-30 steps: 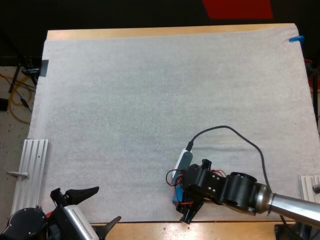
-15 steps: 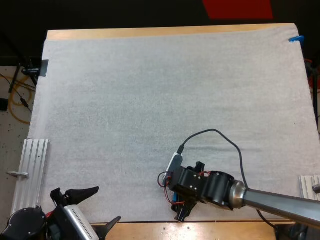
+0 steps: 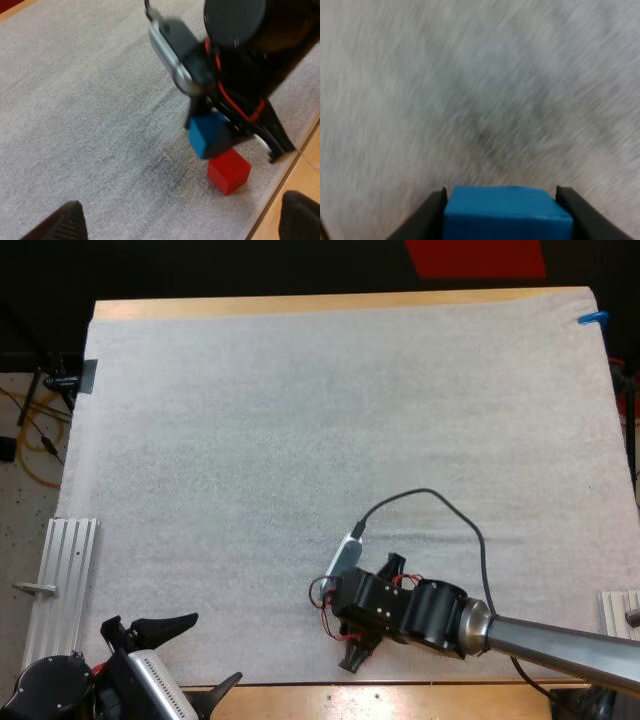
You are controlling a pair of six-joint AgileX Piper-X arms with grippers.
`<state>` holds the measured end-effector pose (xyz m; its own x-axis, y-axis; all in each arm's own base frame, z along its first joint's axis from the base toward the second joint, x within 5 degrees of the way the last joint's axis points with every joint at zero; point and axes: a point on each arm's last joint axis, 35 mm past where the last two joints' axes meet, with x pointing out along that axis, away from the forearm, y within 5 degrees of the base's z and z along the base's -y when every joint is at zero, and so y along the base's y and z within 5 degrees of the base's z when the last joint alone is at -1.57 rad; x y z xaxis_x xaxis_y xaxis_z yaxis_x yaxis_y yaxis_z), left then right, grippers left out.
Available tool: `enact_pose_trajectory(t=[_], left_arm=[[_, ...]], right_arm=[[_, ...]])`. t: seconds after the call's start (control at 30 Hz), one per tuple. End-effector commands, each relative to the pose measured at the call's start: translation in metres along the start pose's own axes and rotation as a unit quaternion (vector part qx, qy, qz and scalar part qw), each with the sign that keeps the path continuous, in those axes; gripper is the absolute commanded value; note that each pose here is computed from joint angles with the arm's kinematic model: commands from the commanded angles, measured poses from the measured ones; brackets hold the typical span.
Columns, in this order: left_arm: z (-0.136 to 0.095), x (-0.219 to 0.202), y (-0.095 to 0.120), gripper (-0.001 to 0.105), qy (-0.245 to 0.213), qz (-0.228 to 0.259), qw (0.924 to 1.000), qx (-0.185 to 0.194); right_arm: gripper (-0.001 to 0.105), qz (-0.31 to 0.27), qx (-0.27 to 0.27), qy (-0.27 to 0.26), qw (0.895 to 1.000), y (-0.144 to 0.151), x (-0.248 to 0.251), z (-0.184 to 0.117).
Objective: Stack red cube on blue cube
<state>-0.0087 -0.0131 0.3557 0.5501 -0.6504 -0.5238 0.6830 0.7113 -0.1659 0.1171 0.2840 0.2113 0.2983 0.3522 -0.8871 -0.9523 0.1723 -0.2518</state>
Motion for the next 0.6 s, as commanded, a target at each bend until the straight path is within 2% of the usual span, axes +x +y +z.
enact_pose_trajectory(t=[0.0,0.2,0.37,0.47,0.57], left_arm=[[0.001,-0.001,0.000,0.075,0.000,0.004,1.0000,-0.004],[0.001,-0.001,0.000,0.075,0.000,0.004,1.0000,-0.004],[0.001,-0.001,0.000,0.075,0.000,0.004,1.0000,-0.004],[0.001,-0.001,0.000,0.075,0.000,0.004,1.0000,-0.004],[0.001,-0.001,0.000,0.075,0.000,0.004,1.0000,-0.004]], right_arm=[[0.034,-0.016,0.012,-0.019,1.000,-0.009,-0.010,0.008],[0.034,-0.055,0.071,-0.047,0.995,-0.056,-0.021,0.018],[0.034,-0.087,0.134,-0.059,0.985,-0.109,-0.010,0.004],[0.034,-0.087,0.165,-0.047,0.981,-0.133,0.009,-0.008],[0.034,-0.092,0.172,-0.029,0.980,-0.149,0.024,-0.014]])
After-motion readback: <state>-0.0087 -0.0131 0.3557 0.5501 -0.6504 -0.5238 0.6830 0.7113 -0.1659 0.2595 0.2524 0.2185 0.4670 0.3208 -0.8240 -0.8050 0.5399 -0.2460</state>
